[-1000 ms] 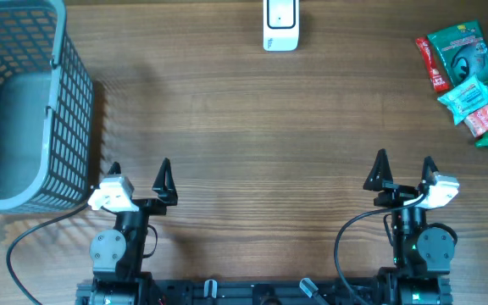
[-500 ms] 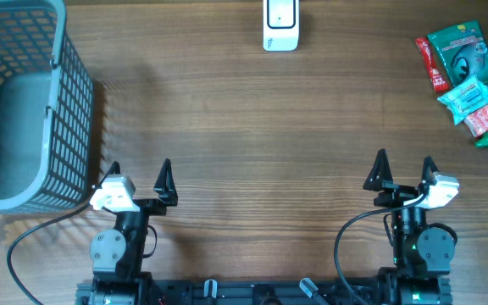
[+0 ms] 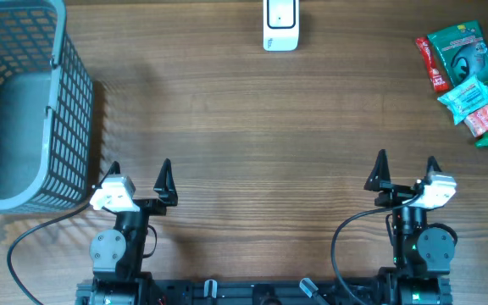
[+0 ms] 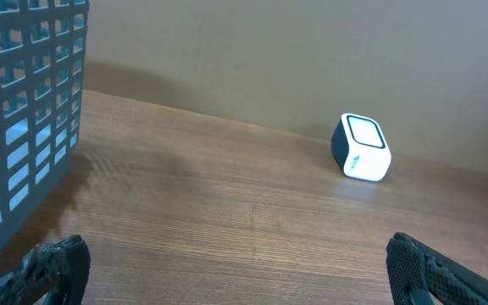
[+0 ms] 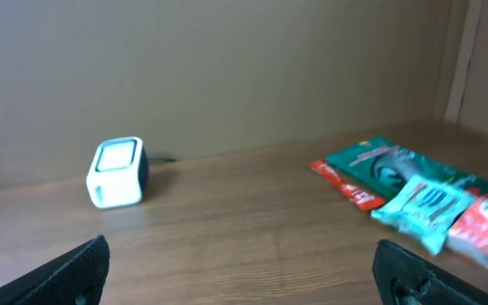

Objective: Scan the item barcode

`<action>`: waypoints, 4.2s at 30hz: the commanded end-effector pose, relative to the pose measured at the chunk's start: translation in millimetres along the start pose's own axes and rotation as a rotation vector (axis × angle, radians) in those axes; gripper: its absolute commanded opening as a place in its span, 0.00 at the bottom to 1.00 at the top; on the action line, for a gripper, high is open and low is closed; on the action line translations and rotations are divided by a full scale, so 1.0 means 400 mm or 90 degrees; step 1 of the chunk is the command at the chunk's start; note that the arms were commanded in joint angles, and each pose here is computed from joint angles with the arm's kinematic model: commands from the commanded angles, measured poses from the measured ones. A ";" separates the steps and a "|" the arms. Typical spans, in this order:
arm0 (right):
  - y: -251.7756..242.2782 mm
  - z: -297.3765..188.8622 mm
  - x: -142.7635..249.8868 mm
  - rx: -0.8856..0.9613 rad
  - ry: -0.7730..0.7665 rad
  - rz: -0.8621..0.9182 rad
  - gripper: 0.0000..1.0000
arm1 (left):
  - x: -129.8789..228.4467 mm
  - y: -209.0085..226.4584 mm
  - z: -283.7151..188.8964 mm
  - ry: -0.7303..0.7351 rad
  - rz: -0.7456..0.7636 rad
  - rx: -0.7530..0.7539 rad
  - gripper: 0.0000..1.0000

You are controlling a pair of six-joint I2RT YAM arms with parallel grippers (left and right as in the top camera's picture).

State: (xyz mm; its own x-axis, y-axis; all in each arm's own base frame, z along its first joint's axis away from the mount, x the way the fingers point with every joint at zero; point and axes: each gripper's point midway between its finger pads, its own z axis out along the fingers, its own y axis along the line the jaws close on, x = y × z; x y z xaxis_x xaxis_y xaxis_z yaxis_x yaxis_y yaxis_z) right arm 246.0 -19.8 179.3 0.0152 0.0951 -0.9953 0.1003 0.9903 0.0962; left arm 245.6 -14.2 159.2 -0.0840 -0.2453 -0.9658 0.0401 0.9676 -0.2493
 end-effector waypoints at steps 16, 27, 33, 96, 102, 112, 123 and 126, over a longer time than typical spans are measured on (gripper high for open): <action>0.010 -0.001 0.003 -0.013 -0.005 -0.161 1.00 | 0.010 -0.009 0.001 0.006 0.013 0.014 1.00; 0.010 -0.001 0.003 -0.013 -0.005 -0.161 1.00 | 0.010 -0.009 0.001 0.006 0.013 0.014 1.00; 0.010 -0.001 0.003 -0.013 -0.005 -0.161 1.00 | 0.010 -0.009 0.001 0.006 0.013 0.014 1.00; 0.010 -0.001 0.003 -0.013 -0.005 -0.161 1.00 | 0.010 -0.009 0.001 0.007 0.013 0.014 1.00; 0.010 -0.001 0.003 -0.013 -0.005 -0.161 1.00 | 0.010 -0.009 0.001 0.007 0.013 0.014 1.00; 0.010 -0.001 0.003 -0.013 -0.005 -0.161 1.00 | 0.010 -0.009 0.001 0.007 0.013 0.014 1.00; 0.010 -0.001 0.003 -0.013 -0.005 -0.161 1.00 | 0.010 -0.009 0.001 0.007 0.013 0.014 1.00; 0.010 -0.001 0.003 -0.013 -0.005 -0.161 1.00 | 0.010 -0.009 0.001 0.007 0.013 0.014 1.00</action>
State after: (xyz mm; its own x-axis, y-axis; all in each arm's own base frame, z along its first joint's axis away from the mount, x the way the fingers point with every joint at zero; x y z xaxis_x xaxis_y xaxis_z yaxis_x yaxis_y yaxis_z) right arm 246.1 -19.3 179.3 -0.0087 -0.1434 -0.9896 0.0984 0.9847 -0.1435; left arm 245.6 -14.2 159.2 -0.0840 -0.2453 -0.9658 0.0401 0.9676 -0.2493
